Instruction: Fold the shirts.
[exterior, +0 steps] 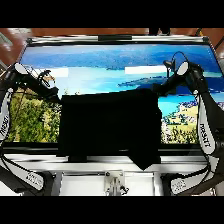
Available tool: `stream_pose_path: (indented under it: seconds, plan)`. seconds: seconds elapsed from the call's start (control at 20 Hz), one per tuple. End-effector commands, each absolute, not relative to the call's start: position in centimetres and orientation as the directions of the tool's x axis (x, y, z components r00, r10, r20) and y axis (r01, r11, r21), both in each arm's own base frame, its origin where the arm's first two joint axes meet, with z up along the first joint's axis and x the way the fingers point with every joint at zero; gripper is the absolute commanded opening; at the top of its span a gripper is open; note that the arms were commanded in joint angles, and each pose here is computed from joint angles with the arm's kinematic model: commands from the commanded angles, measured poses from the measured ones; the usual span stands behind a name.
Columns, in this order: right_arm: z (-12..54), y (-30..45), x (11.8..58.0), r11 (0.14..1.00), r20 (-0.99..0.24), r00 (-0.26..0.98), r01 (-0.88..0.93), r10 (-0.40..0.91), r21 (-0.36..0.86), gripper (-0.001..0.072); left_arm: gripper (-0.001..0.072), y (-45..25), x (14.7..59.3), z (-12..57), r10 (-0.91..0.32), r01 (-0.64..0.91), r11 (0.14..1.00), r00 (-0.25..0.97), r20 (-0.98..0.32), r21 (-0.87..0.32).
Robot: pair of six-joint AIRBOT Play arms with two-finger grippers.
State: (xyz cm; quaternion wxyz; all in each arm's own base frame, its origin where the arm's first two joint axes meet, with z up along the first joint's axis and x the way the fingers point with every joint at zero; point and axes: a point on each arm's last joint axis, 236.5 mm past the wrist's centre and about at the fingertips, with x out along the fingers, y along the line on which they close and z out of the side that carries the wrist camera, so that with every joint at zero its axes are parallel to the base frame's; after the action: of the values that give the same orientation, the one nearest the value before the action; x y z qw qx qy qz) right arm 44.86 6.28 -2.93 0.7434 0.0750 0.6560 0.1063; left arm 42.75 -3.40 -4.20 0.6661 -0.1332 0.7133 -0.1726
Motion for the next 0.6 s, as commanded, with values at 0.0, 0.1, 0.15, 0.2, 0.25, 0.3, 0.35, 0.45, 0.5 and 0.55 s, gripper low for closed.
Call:
stream_pose_path:
  seconds: [0.0,0.1,0.15,0.2,0.25,0.3,0.35,0.45,0.5,0.55]
  plan:
    - [-2.9,5.4,38.3,0.973,-0.962,-0.160,-0.029,0.223,0.230,0.0069,0.0033,-3.5,39.3,-3.9,-0.393,0.009,0.914,-0.229,-0.890,-0.406]
    - [-3.0,5.3,38.0,0.974,-0.960,-0.170,-0.008,0.222,0.226,0.0070,0.0033,-4.6,39.1,-4.0,-0.387,0.023,0.914,-0.241,-0.890,-0.404]
    - [-3.4,5.3,38.1,0.974,-0.961,-0.166,0.004,0.222,0.225,0.0070,0.0033,-5.1,38.9,-4.3,-0.384,0.032,0.914,-0.249,-0.889,-0.404]
    - [-3.9,5.3,38.0,0.975,-0.961,-0.166,0.024,0.223,0.222,0.0070,0.0033,-5.5,39.0,-4.7,-0.382,0.035,0.915,-0.246,-0.891,-0.402]
    - [-4.4,5.4,37.7,0.975,-0.959,-0.174,0.035,0.223,0.220,0.0070,0.0033,-5.9,39.0,-5.1,-0.380,0.031,0.916,-0.244,-0.892,-0.399]
    - [-5.0,5.3,37.3,0.976,-0.957,-0.188,0.040,0.220,0.216,0.0070,0.0033,-6.1,38.9,-5.5,-0.379,0.018,0.918,-0.246,-0.892,-0.396]
    - [-5.5,4.8,36.9,0.980,-0.959,-0.200,0.039,0.200,0.197,0.0070,0.0033,-6.0,38.5,-5.8,-0.372,0.008,0.922,-0.260,-0.891,-0.387]
    - [-6.0,2.9,36.6,0.993,-0.971,-0.208,0.030,0.121,0.117,0.0070,0.0032,-5.1,37.8,-6.2,-0.331,0.011,0.937,-0.286,-0.899,-0.349]
    - [-6.1,2.1,36.6,0.996,-0.974,-0.208,0.027,0.088,0.085,0.0070,0.0033,-4.5,37.6,-6.3,-0.307,0.015,0.945,-0.297,-0.904,-0.326]
    - [-6.1,1.8,36.7,0.997,-0.976,-0.207,0.023,0.073,0.070,0.0070,0.0032,-4.3,37.4,-6.3,-0.296,0.017,0.949,-0.305,-0.905,-0.316]
